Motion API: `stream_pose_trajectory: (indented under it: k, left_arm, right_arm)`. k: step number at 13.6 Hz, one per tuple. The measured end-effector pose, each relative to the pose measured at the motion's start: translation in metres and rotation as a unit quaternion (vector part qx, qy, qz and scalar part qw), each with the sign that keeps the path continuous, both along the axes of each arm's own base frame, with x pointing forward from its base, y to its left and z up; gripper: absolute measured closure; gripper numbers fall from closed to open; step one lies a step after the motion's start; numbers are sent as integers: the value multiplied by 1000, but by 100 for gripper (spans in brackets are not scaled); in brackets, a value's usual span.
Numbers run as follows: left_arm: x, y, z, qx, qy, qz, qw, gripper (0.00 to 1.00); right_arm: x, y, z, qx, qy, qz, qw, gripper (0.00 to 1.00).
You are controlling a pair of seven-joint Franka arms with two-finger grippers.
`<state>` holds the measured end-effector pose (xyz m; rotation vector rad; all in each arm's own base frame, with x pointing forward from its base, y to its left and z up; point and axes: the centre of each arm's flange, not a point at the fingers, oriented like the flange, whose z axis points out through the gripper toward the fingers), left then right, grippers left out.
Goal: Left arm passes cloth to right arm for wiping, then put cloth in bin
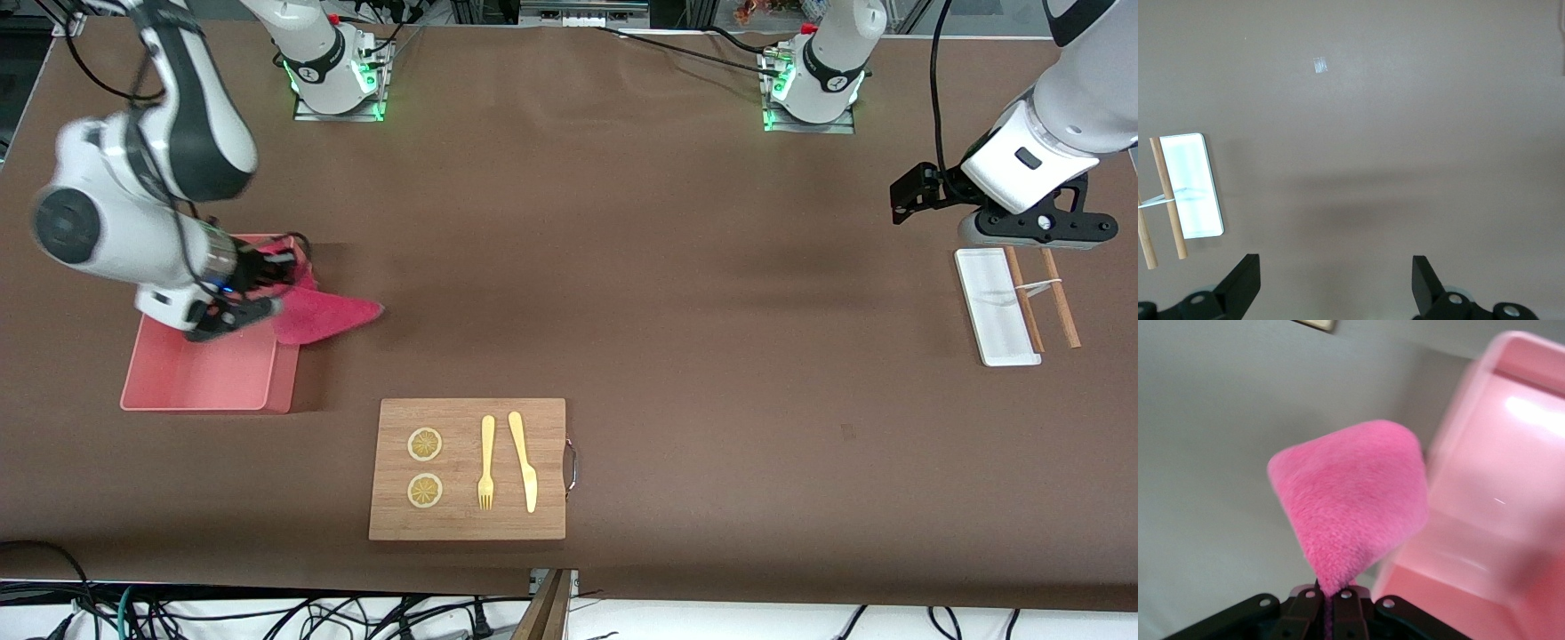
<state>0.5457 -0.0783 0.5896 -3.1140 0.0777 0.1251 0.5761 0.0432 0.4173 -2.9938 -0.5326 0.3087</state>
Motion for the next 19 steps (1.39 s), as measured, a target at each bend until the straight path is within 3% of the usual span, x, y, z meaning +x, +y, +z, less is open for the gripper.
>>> stream_pose_trajectory:
  k: [3, 6, 8, 11, 15, 19]
  left_arm:
    - [0, 0, 0, 0, 0, 0, 1000, 0]
    - [0, 0, 0, 0, 0, 0, 1000, 0]
    - [0, 0, 0, 0, 0, 0, 1000, 0]
    - [0, 0, 0, 0, 0, 0, 1000, 0]
    - [0, 0, 0, 0, 0, 0, 1000, 0]
    - [0, 0, 0, 0, 0, 0, 1000, 0]
  right_arm:
    - [-15, -70, 43, -17, -2, 13, 1000, 98]
    - [-17, -108, 38, -35, 4, 27, 999, 94]
    - [-12, -110, 23, -34, 6, 27, 999, 74]
    - [-4, -108, 25, -31, -17, 26, 999, 42]
    - [-15, -87, 84, -44, -51, -24, 997, 1]
    - [-43, -58, 157, -38, -43, -99, 993, 0]
